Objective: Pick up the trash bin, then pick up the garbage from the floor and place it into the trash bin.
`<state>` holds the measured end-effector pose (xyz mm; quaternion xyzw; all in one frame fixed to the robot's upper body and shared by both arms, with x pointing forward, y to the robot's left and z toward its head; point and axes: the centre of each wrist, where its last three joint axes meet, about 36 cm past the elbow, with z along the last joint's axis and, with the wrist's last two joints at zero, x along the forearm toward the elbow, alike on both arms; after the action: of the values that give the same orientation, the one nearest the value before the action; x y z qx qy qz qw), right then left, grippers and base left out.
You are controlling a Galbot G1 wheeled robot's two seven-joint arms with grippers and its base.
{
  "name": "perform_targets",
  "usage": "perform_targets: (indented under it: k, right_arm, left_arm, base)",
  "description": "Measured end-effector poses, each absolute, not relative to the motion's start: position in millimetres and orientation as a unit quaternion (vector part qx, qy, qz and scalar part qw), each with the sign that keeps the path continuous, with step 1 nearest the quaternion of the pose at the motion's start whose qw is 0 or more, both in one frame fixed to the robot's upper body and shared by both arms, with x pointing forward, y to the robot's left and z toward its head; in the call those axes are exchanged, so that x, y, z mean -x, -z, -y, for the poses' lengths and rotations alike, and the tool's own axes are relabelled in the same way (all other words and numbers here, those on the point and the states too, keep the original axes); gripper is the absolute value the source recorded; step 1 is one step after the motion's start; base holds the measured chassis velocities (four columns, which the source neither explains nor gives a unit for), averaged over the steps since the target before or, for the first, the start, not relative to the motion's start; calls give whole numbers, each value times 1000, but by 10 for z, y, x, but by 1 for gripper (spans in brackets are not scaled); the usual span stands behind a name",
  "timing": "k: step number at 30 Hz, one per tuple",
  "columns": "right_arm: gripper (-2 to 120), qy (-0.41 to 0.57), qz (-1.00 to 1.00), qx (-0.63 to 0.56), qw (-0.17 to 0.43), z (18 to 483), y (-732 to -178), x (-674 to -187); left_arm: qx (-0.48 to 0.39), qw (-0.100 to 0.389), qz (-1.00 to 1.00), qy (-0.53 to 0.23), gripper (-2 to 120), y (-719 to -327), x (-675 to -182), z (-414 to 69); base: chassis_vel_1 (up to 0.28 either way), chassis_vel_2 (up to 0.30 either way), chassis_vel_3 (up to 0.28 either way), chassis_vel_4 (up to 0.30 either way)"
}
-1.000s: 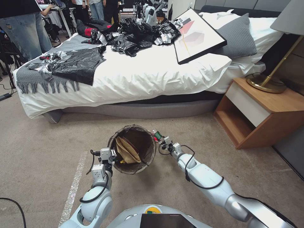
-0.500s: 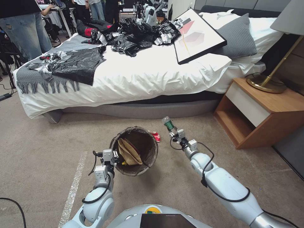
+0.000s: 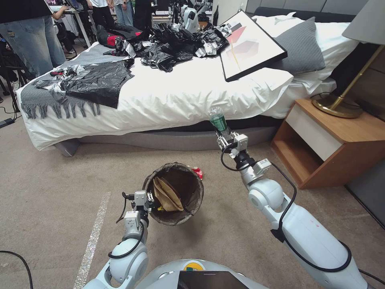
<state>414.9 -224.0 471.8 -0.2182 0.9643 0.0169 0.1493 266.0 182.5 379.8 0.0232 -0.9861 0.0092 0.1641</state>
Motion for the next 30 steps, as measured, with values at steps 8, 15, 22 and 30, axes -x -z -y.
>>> perform_targets:
  k: [8,15,22,30]
  right_arm:
    - [32,-47,-942,274,187,2018,-4952,-3897]
    - [32,-72,-921,340,174,1729,-4922,-3641]
    - [32,-77,-913,371,152,1579,-4820,-3505]
    - [32,-74,-904,402,125,1486,-4678,-3332]
  left_arm:
    - [-21,166,986,-8,0,-3788,-2665,-1812]
    - [-19,165,986,-8,0,-3793,-2684,-1803]
    - [-20,165,986,-8,0,-3794,-2694,-1804]
    - [-22,164,986,-8,0,-3803,-2712,-1818]
  base:
    - [0,0,0,0]
    - [0,0,0,0]
    - [0,0,0,0]
    - [0,0,0,0]
